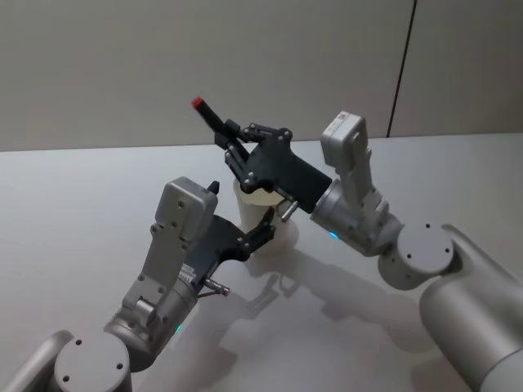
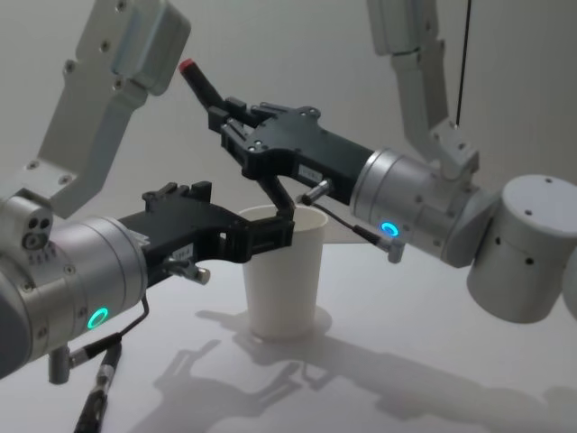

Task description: Place the pen into the pen holder.

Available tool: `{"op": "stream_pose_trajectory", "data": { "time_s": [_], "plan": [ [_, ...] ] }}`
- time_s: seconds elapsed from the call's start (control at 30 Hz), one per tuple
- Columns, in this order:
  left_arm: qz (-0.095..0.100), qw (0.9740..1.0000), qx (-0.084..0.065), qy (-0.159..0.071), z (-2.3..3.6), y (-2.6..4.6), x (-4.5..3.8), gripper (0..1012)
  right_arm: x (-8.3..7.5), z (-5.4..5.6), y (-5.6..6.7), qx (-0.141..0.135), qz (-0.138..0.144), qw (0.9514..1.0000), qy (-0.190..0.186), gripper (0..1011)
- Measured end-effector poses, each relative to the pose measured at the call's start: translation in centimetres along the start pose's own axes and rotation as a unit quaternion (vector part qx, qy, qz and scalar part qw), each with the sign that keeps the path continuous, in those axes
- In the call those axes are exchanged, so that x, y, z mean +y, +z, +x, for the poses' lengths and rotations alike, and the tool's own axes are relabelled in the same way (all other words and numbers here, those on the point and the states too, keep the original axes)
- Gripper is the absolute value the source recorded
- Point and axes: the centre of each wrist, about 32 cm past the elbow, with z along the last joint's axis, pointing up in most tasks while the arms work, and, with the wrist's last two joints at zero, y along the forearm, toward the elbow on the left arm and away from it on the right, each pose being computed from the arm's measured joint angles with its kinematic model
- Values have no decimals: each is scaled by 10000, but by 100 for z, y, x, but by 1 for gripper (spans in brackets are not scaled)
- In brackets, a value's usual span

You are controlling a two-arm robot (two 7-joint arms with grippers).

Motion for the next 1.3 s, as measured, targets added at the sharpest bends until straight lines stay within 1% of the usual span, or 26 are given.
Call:
{"op": "stream_pose_trajectory", "data": {
  "time_s": [0.13, 0.47, 0.8, 1.3],
  "plan": [
    [0, 10000, 0, 0, 0, 0, 0, 1004, 22, -31, -21, -75, 5, 10000, -7, 171],
    [0, 10000, 0, 0, 0, 0, 0, 1004, 28, -53, -26, -198, 2, 9998, -55, 172],
    [0, 10000, 0, 0, 0, 0, 0, 1004, 20, -41, -16, -288, 20, 9995, -136, 172],
    [0, 10000, 0, 0, 0, 0, 0, 1004, 52, -15, -42, -292, 30, 9994, -206, 172]
  ]
}}
